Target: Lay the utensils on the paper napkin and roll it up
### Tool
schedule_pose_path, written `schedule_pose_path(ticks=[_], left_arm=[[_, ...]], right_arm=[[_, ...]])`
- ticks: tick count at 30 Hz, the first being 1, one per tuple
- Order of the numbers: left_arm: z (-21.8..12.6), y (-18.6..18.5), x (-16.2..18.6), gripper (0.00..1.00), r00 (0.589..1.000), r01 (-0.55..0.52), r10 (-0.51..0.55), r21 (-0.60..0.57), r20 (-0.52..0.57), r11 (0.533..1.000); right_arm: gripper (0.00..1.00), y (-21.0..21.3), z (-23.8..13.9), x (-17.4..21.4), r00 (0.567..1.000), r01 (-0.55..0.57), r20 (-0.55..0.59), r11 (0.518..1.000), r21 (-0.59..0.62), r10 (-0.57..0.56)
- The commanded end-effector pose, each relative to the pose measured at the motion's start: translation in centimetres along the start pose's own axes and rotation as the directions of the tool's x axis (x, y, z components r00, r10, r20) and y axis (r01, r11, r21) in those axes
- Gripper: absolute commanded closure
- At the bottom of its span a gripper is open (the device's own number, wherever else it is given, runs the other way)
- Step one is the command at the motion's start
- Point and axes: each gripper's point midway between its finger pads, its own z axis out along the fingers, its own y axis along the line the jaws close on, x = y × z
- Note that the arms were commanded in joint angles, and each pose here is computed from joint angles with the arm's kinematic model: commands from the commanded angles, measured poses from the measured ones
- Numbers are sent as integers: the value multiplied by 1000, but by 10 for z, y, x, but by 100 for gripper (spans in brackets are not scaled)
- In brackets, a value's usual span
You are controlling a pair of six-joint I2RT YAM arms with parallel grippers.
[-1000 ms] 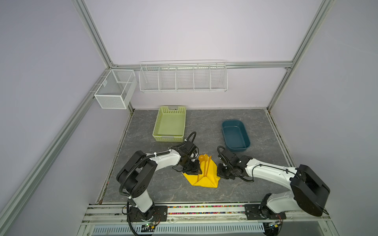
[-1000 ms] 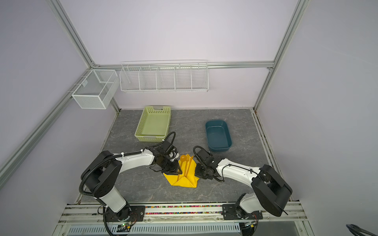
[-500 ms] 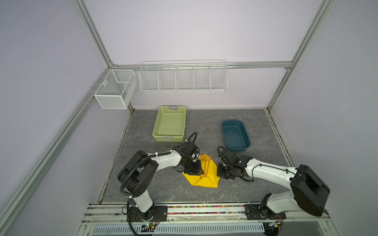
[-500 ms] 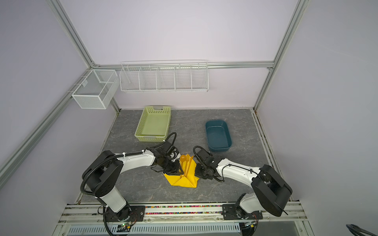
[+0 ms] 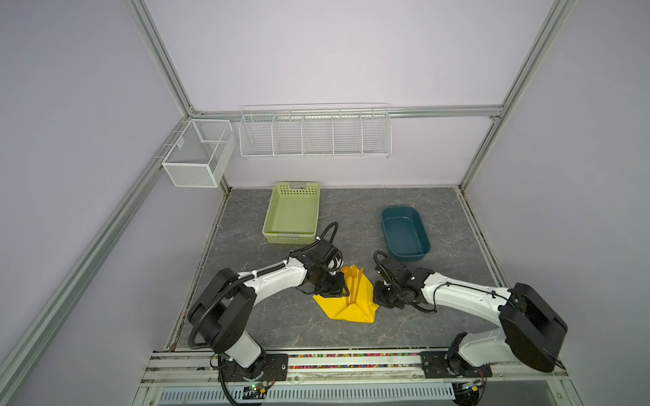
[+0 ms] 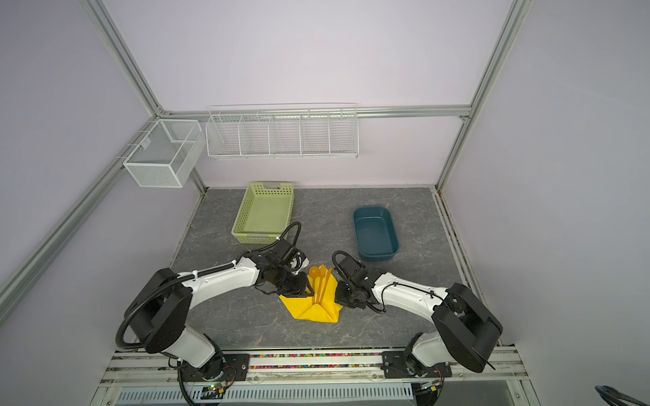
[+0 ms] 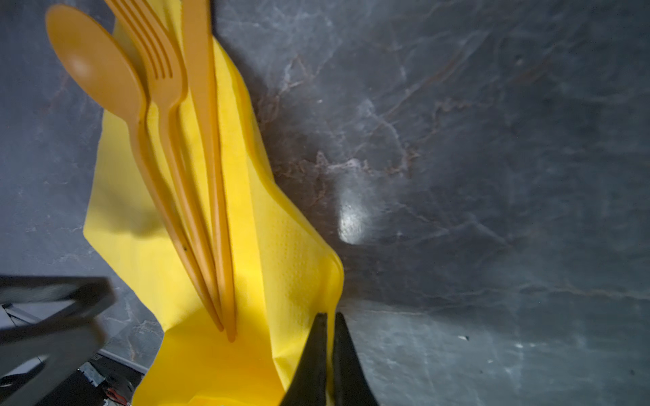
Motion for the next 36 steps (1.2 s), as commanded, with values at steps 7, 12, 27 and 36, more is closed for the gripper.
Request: schedule_pose_path(ticks=[7, 12, 27, 36], left_arm=[[-34, -46, 37, 76, 960, -272, 278, 159, -16, 949], [-11, -56, 62, 77, 936, -312, 338, 211, -100, 926], [36, -9, 45, 81, 964, -249, 243, -44, -110, 968], [53, 6, 43, 81, 976, -196, 187, -77, -107, 978]], right_arm=[[91, -4, 0, -1, 1000, -21, 0, 1000, 6, 21], [91, -2, 0, -1, 1000, -20, -3, 1000, 0, 20], [91, 13, -18, -5, 1000, -20, 19, 998, -51, 21], [91, 24, -22, -4, 1000, -7, 21, 998, -64, 8]])
